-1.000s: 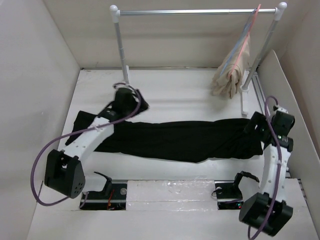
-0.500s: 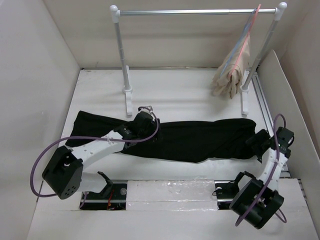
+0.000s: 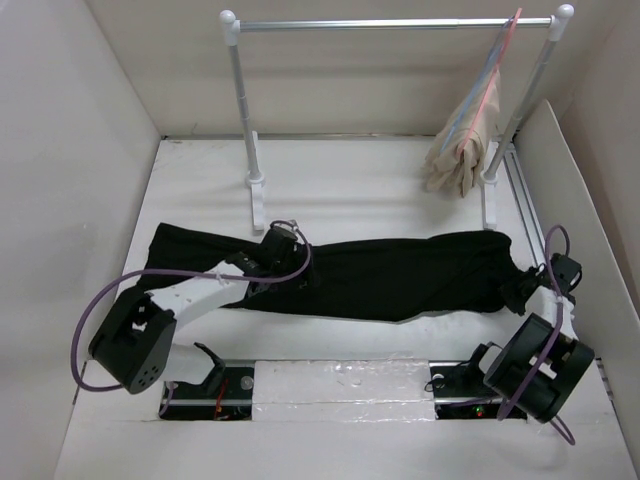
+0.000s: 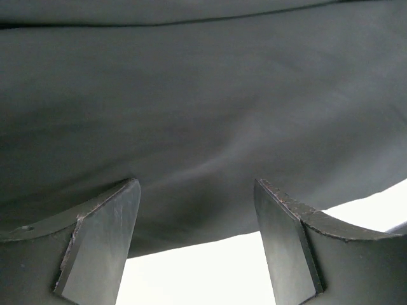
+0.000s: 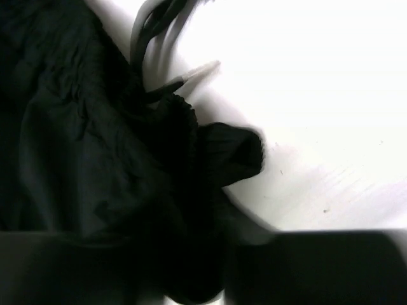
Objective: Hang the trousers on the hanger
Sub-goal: Fold the trousers at the center of the board.
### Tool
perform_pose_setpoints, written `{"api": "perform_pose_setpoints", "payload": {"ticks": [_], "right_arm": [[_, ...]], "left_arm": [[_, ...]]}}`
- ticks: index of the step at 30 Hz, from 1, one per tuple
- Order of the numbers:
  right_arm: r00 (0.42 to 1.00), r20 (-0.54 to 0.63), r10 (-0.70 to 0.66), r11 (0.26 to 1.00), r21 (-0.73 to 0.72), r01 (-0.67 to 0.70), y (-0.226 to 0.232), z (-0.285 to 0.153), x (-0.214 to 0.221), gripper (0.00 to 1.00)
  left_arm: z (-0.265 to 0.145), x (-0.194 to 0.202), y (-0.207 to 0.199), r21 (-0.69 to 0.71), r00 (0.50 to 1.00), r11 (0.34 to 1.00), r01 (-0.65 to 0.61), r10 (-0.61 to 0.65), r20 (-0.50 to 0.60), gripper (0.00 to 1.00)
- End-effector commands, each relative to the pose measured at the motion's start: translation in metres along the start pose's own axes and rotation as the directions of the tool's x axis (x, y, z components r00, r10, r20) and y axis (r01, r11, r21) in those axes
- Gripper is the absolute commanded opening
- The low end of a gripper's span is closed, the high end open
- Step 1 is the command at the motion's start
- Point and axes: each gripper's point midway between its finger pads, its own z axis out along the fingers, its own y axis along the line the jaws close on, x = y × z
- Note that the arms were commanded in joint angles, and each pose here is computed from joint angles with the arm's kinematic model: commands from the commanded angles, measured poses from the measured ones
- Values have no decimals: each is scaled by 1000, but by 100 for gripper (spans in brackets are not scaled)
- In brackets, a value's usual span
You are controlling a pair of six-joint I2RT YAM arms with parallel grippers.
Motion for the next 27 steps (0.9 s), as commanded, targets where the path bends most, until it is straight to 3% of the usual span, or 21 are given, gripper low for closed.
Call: {"api": "perform_pose_setpoints", "payload": {"ticks": [1,2,3,5,6,9,12,19,20,21,24,27], "right_arm": [[1000,4,6,999,54,-6,-11,4,1,20],[999,40,-32,998,54,30,-6,-3,-17,7],[993,103,-64,997,42,60,2,-16,-35,2],[978,173,-121,991,77,109,5,-40,-57,0],[947,289,-142,990,55,131,23,-69,-89,0],[892,393,-221,975,91,202,42,-119,-124,0],[856,411,-314,948,91,304,57,-141,-131,0],[693,531,-488,857,141,495,112,-218,-154,0],[639,557,-531,826,171,537,121,-236,-163,0],[618,566,-546,808,160,567,131,-242,-162,0],[560,572,-600,723,89,685,161,-250,-143,0],[518,580,-628,623,-23,782,188,-250,-113,0]], "left_arm": [[9,6,11,-21,999,999,37,-38,-38,68],[10,6,13,-29,998,999,39,-40,-39,68],[10,6,12,-27,998,999,41,-42,-39,68],[12,7,13,-33,998,999,42,-43,-40,68],[14,8,12,-29,998,999,44,-45,-47,68],[22,14,10,-40,996,999,37,-41,-80,68],[31,26,-3,-51,994,999,-14,8,-111,68],[59,75,-60,-11,957,992,-129,122,-263,68],[61,83,-71,0,948,989,-147,141,-284,68],[61,88,-98,45,941,984,-174,180,-287,68],[68,108,-118,56,921,984,-169,178,-348,69],[59,98,-129,54,940,988,-145,154,-305,69]]}}
